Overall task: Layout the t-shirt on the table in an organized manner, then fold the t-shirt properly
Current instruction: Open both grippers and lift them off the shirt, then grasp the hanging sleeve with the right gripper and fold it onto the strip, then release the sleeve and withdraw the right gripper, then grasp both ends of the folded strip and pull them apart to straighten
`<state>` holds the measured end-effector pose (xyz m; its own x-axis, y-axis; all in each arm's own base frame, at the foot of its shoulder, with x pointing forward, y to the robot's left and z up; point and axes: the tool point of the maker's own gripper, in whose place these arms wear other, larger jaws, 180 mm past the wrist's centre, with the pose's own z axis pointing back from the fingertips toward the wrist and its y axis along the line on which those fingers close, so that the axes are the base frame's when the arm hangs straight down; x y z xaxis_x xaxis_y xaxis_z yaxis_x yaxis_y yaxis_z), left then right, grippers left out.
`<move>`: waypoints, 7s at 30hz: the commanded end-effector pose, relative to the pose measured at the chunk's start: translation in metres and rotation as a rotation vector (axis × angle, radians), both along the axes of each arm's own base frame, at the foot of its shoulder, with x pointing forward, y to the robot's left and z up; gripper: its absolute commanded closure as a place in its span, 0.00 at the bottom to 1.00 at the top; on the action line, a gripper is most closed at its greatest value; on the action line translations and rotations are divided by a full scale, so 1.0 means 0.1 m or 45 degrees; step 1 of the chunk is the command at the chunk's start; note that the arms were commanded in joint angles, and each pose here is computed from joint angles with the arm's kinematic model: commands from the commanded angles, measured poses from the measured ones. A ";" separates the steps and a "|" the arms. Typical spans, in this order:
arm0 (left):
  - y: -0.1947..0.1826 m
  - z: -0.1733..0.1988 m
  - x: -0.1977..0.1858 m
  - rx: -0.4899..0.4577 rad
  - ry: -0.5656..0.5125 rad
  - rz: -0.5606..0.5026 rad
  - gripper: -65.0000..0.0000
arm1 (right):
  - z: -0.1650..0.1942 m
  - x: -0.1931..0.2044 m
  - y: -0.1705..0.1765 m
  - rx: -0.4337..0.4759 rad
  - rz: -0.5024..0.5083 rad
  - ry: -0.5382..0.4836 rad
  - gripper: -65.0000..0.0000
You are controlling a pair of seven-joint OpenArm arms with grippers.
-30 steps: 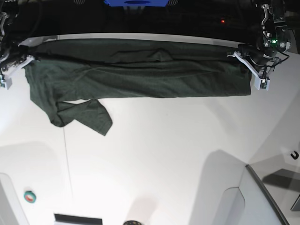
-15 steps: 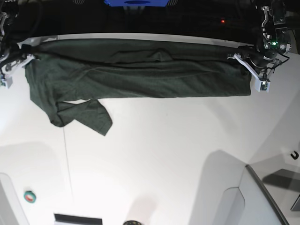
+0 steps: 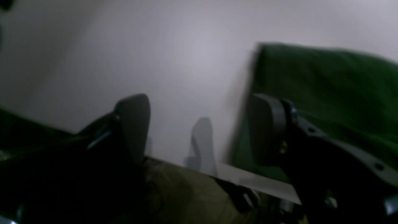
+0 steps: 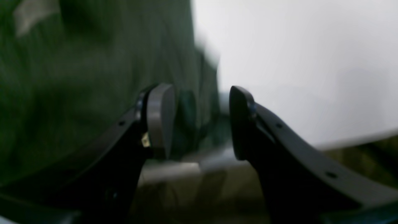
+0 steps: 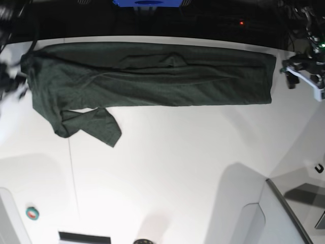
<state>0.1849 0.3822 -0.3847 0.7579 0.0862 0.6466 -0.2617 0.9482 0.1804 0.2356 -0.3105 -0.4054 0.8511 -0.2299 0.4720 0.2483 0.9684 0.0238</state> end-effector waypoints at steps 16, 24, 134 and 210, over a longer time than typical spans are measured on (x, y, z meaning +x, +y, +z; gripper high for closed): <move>0.24 0.15 -0.14 0.030 -0.065 0.117 1.00 | 0.02 1.35 1.82 -0.298 0.970 0.054 0.58; 0.26 0.16 -0.15 0.034 -0.068 0.126 1.00 | -0.45 1.61 2.14 -0.226 0.965 0.081 0.58; 0.28 -0.01 -0.23 0.003 -0.011 0.149 1.00 | 0.44 -0.02 3.58 0.039 1.326 -0.358 0.58; -0.11 0.22 0.23 -0.574 -0.436 0.213 0.26 | 0.16 0.30 0.68 -0.275 0.297 -0.380 1.00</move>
